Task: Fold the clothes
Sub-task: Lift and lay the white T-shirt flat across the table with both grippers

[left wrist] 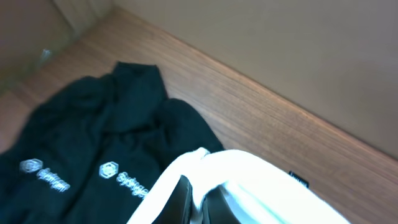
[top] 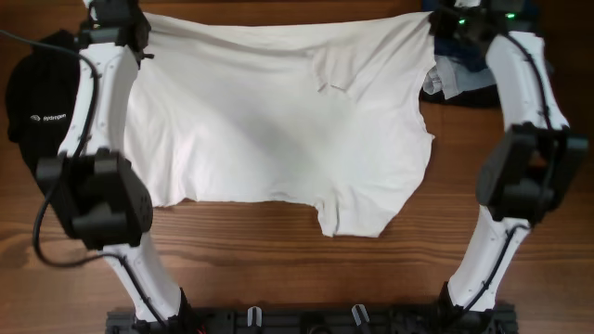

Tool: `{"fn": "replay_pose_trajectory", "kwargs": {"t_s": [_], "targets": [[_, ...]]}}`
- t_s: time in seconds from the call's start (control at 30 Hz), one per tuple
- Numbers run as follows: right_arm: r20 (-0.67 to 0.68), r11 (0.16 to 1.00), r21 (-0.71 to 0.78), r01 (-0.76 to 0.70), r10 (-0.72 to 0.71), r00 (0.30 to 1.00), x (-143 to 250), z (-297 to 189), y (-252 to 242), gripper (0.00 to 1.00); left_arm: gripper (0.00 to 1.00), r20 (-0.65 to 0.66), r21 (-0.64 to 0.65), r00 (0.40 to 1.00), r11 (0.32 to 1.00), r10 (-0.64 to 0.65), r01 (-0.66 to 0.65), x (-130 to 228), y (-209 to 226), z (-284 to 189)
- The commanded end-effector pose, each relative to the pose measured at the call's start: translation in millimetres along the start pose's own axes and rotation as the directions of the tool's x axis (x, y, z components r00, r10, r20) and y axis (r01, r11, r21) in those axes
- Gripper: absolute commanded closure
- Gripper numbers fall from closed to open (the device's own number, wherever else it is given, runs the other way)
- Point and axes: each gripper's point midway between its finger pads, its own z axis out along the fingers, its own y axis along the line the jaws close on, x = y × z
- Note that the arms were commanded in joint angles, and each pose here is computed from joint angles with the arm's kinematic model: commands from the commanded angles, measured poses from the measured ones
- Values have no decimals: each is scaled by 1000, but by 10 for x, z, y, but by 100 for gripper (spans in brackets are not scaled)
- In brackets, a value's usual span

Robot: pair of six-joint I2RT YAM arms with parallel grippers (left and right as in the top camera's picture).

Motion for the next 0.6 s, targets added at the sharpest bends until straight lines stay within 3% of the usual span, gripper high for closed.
{"fn": "replay_pose_trajectory", "kwargs": {"t_s": [0.0, 0.33, 0.57], "targets": [[27, 1000, 15, -7, 6, 1000, -44, 115, -44, 96, 96, -2, -6, 1000, 1000, -18, 18, 122, -43, 285], [12, 1000, 24, -8, 8, 1000, -10, 101, -55, 95, 96, -12, -14, 1000, 1000, -5, 4, 195, -39, 393], [-70, 999, 38, -33, 36, 997, 152, -69, -38, 96, 96, -112, -46, 990, 995, 87, -93, 422, 93, 375]]}}
